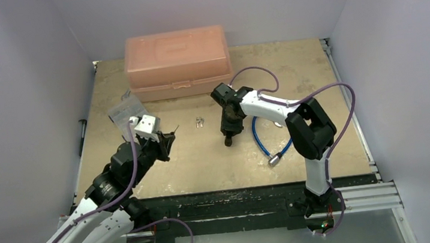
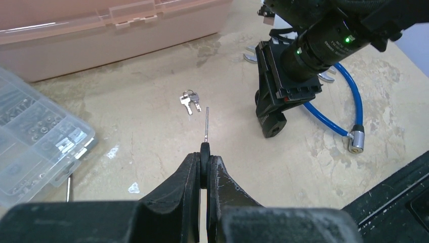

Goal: Unlock with the key

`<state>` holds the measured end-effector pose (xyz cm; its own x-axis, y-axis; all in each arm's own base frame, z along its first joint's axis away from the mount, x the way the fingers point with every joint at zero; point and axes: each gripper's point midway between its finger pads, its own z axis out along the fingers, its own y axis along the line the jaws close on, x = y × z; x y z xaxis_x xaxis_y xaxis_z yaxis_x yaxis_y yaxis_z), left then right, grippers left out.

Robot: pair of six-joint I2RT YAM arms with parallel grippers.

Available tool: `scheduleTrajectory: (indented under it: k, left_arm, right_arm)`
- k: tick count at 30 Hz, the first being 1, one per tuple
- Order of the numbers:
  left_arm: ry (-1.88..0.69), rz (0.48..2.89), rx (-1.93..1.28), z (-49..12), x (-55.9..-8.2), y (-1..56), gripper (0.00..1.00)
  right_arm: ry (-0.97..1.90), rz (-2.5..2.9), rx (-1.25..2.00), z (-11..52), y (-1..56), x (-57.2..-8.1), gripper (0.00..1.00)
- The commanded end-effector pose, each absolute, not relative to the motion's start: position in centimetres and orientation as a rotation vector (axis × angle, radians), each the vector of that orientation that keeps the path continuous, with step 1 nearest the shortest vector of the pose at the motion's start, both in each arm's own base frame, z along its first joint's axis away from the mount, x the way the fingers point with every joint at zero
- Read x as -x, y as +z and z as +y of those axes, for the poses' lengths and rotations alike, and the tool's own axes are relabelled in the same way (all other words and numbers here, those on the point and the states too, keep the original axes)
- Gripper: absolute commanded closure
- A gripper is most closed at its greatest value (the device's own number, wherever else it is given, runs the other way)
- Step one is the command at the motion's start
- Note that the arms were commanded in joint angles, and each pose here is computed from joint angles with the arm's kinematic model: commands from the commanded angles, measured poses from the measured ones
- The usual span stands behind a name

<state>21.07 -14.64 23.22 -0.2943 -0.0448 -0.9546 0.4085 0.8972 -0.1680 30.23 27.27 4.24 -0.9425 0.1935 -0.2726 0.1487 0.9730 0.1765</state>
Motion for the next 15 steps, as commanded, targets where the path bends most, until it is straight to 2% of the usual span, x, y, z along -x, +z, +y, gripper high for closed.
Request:
scheduleTrajectory:
  k: [1,5,13,15]
  left_arm:
    - [-0.518,1.764,-0.317,-16.1,-21.3,25.1,1.00]
    - [-0.572,1.729,-0.353,-17.3,-21.3,25.1,1.00]
    - [-0.655,1.658,-0.372,-18.7,-21.1,25.4,1.00]
    - [-0.654,1.663,-0.373,-18.8,-21.2,25.3,1.00]
  right_arm:
    - [0.050,2.757,-0.424,25.4,7.9,-30.8,1.00]
    - [0.055,2.735,-0.519,24.8,9.0,-30.6,1.00]
    - [0.402,2.682,-0.548,26.3,12.0,-30.7,1.00]
    - [0.373,2.707,-0.608,25.5,12.0,-30.3,1.00]
